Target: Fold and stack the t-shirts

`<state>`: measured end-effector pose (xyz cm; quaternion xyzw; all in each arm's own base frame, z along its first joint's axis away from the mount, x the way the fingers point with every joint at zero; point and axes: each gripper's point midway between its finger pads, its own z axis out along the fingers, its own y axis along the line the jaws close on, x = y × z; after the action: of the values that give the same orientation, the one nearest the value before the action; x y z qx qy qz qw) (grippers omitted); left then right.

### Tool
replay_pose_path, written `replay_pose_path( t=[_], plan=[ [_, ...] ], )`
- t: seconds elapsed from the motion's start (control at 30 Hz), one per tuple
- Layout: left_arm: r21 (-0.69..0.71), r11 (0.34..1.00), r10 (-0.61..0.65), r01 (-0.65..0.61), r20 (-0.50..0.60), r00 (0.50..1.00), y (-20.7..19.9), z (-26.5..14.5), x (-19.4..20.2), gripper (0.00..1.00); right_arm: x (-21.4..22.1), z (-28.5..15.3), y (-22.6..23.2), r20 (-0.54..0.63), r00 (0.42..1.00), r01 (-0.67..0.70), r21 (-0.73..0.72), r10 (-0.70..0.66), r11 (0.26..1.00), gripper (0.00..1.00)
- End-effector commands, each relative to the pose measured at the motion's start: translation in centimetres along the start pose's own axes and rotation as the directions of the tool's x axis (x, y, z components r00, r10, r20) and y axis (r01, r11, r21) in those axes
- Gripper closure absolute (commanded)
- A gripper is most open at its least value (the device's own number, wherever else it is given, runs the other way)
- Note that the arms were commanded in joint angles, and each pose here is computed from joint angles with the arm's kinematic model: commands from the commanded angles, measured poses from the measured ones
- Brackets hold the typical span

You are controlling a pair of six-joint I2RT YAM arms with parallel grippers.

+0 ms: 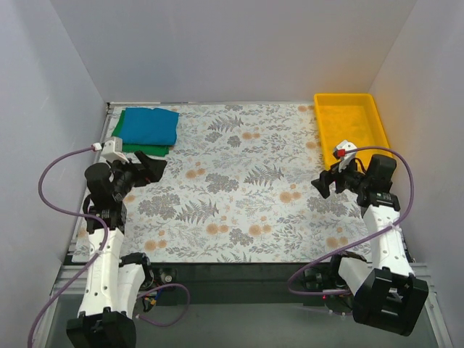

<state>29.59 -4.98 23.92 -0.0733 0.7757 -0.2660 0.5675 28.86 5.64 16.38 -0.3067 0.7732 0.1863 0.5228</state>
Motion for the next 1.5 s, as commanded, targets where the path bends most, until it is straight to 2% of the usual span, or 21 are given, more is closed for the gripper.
replay_pose_path(
  t=[0.0, 0.17, 0.4, 0.87, 1.47],
  plan=[
    [-0.017, 0.999, -0.05, 0.049, -0.073, 0.996, 1.1, -0.1, 3.4, 0.14, -0.6, -1.9, -3.5, -0.025, 0.999, 0.027, 0.242, -0.021, 0.97, 0.02],
    [-0.033, 0.999, -0.036, 0.034, -0.063, 0.997, 1.3, -0.3, 3.6, 0.14, -1.0, -4.6, -6.9, -0.039, 0.995, -0.061, 0.489, 0.092, 0.87, 0.02],
    [-0.027, 0.999, -0.022, 0.021, -0.051, 0.998, 1.0, -0.4, 3.7, 0.14, -0.3, -5.7, -8.6, 0.023, 0.966, -0.217, 0.617, 0.258, 0.757, 0.02],
    [-0.02, 1.0, -0.01, 0.009, -0.052, 0.999, 0.6, -0.4, 4.0, 0.14, 0.0, -7.0, -8.7, 0.082, 0.963, -0.243, 0.676, 0.257, 0.696, 0.02],
    [-0.014, 1.0, -0.004, 0.003, -0.057, 0.998, 0.6, -0.3, 4.3, 0.13, -0.3, -7.5, -8.6, 0.09, 0.968, -0.231, 0.687, 0.235, 0.689, 0.02]
  ],
)
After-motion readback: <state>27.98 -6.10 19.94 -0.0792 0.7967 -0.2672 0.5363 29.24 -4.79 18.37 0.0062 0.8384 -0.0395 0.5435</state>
